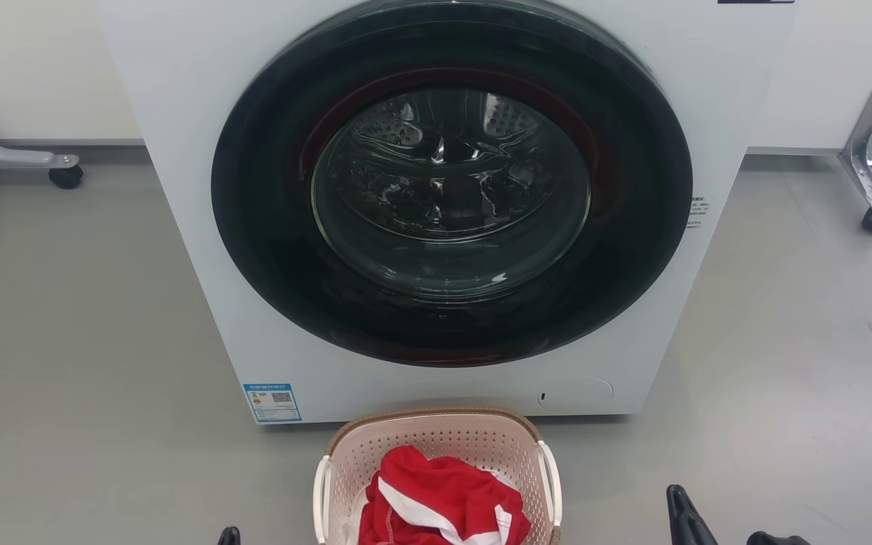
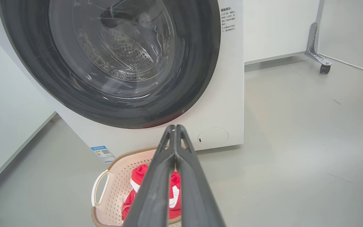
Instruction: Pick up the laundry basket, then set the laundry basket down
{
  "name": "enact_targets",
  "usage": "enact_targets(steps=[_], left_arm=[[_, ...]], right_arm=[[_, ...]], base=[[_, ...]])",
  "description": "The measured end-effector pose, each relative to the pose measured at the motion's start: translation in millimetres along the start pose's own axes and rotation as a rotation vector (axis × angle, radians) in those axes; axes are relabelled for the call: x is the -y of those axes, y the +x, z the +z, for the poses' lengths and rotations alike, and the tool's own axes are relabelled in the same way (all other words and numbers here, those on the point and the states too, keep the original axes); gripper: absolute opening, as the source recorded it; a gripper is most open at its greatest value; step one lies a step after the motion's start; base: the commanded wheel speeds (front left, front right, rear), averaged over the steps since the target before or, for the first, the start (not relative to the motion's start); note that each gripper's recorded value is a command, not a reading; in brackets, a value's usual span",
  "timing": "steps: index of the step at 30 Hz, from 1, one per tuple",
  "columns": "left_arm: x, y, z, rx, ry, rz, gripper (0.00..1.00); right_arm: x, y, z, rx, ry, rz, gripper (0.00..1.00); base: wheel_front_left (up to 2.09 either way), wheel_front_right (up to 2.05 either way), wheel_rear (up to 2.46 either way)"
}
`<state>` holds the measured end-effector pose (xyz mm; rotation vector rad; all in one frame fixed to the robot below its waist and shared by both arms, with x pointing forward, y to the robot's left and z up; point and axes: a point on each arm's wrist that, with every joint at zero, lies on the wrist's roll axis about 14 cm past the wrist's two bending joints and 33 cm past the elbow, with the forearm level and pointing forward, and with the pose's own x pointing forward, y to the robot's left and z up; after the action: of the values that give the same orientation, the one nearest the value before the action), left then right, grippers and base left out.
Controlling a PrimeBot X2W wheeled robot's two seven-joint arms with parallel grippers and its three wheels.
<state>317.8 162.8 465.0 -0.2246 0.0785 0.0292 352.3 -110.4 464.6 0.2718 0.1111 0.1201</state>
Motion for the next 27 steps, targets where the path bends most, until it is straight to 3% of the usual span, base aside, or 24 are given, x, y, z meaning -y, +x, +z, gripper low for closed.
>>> enact_targets(steps=[27], left_arm=[[-16.5, 13.2, -10.4, -0.097, -0.359, 0.069, 0.0]], right_arm=[[33.3, 5.2, 0.6, -0.052, 0.361, -0.109, 0.0]], base=[[0.0, 0.0, 0.0]])
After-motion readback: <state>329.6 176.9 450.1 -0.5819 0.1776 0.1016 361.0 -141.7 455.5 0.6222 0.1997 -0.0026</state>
